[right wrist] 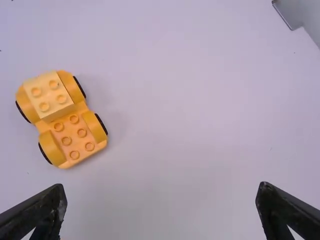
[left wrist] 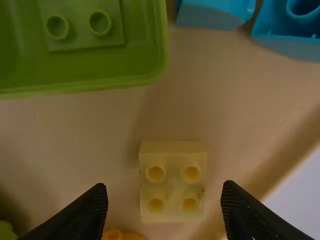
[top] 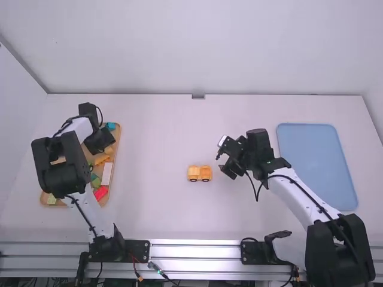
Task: Assemble lego blocks to make yellow taxi
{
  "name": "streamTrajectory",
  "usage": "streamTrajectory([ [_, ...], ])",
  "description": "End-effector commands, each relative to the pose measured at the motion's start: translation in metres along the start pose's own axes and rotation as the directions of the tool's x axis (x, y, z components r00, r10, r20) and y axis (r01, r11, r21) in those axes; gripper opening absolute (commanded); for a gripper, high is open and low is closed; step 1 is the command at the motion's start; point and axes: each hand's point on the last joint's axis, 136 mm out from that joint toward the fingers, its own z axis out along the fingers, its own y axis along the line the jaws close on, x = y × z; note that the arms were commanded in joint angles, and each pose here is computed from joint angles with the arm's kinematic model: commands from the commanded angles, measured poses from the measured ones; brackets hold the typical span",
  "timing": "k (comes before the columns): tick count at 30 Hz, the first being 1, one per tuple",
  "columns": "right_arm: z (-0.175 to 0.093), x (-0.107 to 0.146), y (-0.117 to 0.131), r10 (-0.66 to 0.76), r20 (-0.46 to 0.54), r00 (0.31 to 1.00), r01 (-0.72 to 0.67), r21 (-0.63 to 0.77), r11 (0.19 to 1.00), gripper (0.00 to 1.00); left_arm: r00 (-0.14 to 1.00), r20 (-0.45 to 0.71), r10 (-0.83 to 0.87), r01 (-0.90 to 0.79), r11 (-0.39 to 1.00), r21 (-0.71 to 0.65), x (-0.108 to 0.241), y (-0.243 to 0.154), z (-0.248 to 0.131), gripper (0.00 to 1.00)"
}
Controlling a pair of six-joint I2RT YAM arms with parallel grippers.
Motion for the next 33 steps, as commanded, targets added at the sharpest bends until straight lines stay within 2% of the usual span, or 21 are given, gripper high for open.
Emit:
streamTrajectory([
  [1, -0.002, 0.0, 0.002, 0.012, 0.004, 1.0, -0.012, -0.002, 1.0, 0.99, 1.0, -0.018, -0.001, 0.001, 1.0, -0.019, 0.009, 0.004, 0.007, 0.57],
  [7, -0.002, 0.0, 0.002, 0.01, 0.004, 1.0, -0.01, -0.002, 1.0, 0.99, 1.0, -0.011, -0.004, 0.004, 1.0, -0.016, 0.007, 0.005, 0.008, 0.5],
  [9, -0.002, 0.0, 0.002, 0.01, 0.003, 1.0, -0.01, -0.002, 1.0, 0.99, 1.0, -0.011, 0.0, -0.001, 1.0, -0.015, 0.01, 0.004, 0.01, 0.41],
  [15, -0.002, 0.0, 0.002, 0.01, 0.005, 1.0, -0.01, -0.004, 1.0, 0.99, 1.0, 0.0, 0.001, -0.001, 1.0, -0.014, 0.011, 0.004, 0.014, 0.29],
  [18, -0.002, 0.0, 0.001, 0.009, 0.004, 1.0, -0.009, 0.0, 1.0, 0.99, 1.0, 0.014, 0.008, -0.008, 1.0, -0.005, 0.007, 0.002, 0.014, 0.27],
  [22, -0.001, -0.004, 0.003, 0.006, 0.014, 1.0, -0.006, -0.003, 1.0, 0.99, 1.0, 0.027, 0.006, -0.006, 1.0, -0.002, -0.004, -0.002, 0.005, 0.14],
  [23, -0.001, -0.006, 0.003, 0.014, 0.019, 1.0, -0.014, 0.001, 1.0, 0.99, 1.0, 0.029, 0.005, -0.005, 1.0, -0.002, -0.008, -0.003, 0.0, 0.04],
  [24, -0.001, -0.008, 0.001, 0.025, 0.023, 0.999, -0.025, 0.009, 1.0, 0.99, 1.0, 0.028, -0.002, 0.002, 1.0, -0.001, -0.011, -0.004, -0.004, 0.02],
  [33, -0.014, -0.023, -0.014, 0.159, 0.099, 0.982, -0.166, 0.063, 0.984, 0.99, 1.0, 0.017, 0.022, -0.022, 1.0, 0.007, -0.033, -0.022, -0.053, 0.02],
])
